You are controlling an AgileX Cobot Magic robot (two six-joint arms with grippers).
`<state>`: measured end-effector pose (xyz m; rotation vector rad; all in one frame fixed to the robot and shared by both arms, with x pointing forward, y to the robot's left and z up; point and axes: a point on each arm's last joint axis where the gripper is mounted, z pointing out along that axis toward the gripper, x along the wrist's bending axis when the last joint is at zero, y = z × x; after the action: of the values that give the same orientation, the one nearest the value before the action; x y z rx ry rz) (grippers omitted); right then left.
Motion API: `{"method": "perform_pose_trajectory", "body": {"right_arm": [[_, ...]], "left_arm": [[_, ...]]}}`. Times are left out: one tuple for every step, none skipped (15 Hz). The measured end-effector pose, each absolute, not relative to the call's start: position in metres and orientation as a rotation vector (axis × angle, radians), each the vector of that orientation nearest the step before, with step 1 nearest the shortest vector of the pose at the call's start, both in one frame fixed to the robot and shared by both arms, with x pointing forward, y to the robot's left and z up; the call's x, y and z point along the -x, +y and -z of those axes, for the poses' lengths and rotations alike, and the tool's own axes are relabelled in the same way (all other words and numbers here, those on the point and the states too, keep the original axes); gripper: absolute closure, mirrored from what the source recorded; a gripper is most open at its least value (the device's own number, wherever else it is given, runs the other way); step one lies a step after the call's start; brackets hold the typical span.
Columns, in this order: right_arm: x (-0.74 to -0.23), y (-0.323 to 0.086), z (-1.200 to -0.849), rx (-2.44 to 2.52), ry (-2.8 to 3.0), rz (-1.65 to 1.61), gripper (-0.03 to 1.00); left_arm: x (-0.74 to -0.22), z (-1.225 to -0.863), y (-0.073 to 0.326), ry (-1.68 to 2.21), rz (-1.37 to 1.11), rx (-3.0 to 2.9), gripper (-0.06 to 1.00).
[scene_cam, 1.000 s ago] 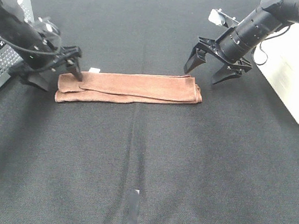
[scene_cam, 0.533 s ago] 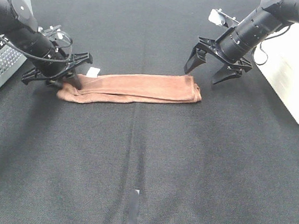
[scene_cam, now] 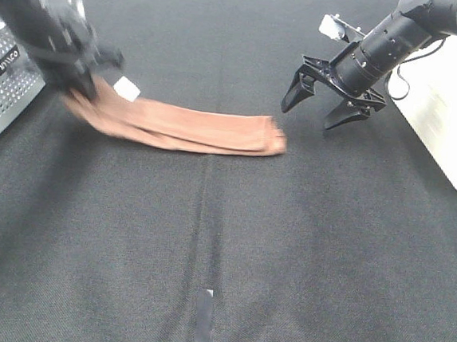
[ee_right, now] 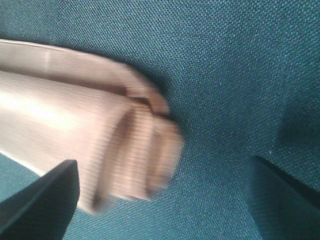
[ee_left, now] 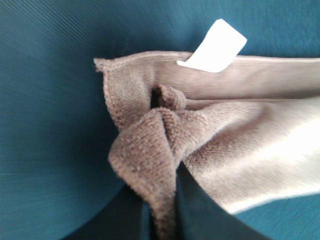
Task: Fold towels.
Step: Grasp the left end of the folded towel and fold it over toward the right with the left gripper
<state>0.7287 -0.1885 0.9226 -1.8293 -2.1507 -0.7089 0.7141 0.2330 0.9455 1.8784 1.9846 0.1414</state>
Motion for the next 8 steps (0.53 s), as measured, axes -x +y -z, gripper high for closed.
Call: {"method": "perform_pose_trajectory", "body": {"right_arm": [[-0.729,-0.189,-0.923,1.828,-2.15,0.707,0.13],[-0.728,-0.188,-0.923,1.824,-2.148,0.7,0.13],[-0.728,-0.188,-0.922,1.822,-2.147,0.696,0.13],[-0.727,-0.188,-0.922,1.82,-2.147,0.693,0.13],[-0.727,-0.188,-0.922,1.818,-2.146,0.691,0.13],[-0.728,-0.188,-0.925,1.814,-2.15,0.697,0.13],[-0.729,-0.188,-0.93,1.802,-2.158,0.7,0.13],[-0.729,-0.188,-0.93,1.802,-2.158,0.7,0.13]], "left_arm": [[-0.718,-0.96,0.234,1.976,-0.164,-1.897,0.88],[-0.719,-0.97,0.234,1.99,-0.155,-1.898,0.88],[-0.72,-0.981,0.231,1.992,-0.149,-1.886,0.88],[-0.722,-0.991,0.225,1.972,-0.151,-1.872,0.88],[-0.722,-0.997,0.212,1.942,-0.129,-1.862,0.88],[-0.72,-0.999,0.196,1.911,-0.08,-1.842,0.88],[-0.717,-0.998,0.171,1.869,-0.006,-1.807,0.88],[-0.717,-0.998,0.171,1.869,-0.006,-1.807,0.88]]}}
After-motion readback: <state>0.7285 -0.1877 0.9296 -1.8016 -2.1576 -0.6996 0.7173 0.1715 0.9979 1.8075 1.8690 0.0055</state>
